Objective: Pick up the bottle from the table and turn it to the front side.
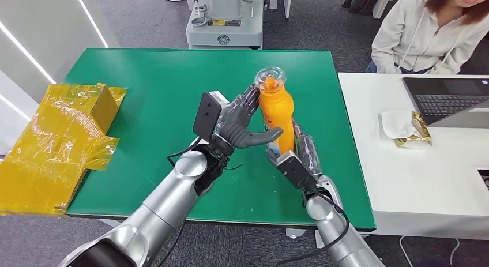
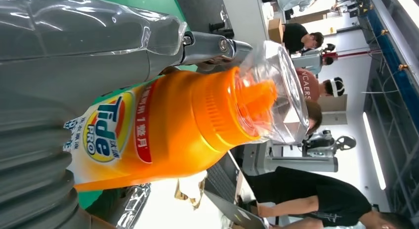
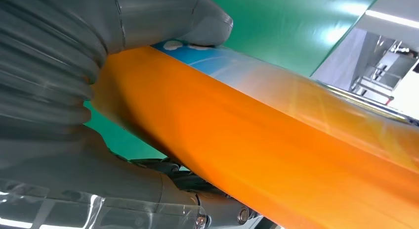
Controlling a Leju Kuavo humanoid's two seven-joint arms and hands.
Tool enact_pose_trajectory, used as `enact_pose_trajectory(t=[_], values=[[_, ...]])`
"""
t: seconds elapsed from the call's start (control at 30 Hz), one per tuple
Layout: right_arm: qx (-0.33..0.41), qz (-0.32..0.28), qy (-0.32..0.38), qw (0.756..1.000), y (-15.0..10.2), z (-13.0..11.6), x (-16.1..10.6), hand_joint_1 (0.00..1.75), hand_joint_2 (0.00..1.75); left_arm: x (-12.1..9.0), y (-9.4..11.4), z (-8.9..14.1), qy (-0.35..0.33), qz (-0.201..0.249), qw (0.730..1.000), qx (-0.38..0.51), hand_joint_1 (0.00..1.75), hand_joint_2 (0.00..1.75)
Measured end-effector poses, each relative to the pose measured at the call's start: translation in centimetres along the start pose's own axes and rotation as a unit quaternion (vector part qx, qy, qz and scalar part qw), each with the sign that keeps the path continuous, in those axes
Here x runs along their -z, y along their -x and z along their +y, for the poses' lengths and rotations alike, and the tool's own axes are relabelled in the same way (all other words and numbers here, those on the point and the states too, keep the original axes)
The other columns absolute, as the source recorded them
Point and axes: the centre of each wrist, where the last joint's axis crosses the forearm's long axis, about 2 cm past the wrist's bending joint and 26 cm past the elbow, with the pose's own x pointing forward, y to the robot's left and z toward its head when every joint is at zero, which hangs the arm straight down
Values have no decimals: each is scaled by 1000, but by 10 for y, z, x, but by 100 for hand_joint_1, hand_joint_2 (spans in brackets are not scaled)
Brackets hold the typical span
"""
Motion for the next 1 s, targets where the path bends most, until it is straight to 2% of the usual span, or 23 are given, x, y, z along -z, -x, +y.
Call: enact_pose_trajectory(t=[0.3,0.6,1.0], values=[[3,-10,-8,1000,-1,4,1,175,175,-1,-2,16,-4,6,1000,6,0,175],[-3,-13,-16,1000,-4,10,2,175,175,-3,-6,39,-17,58,998,-21,0,175],[-6,-4,-12,1000,-3,14,-3,175,175,-2,-1,35,-16,79,997,-7,0,175]])
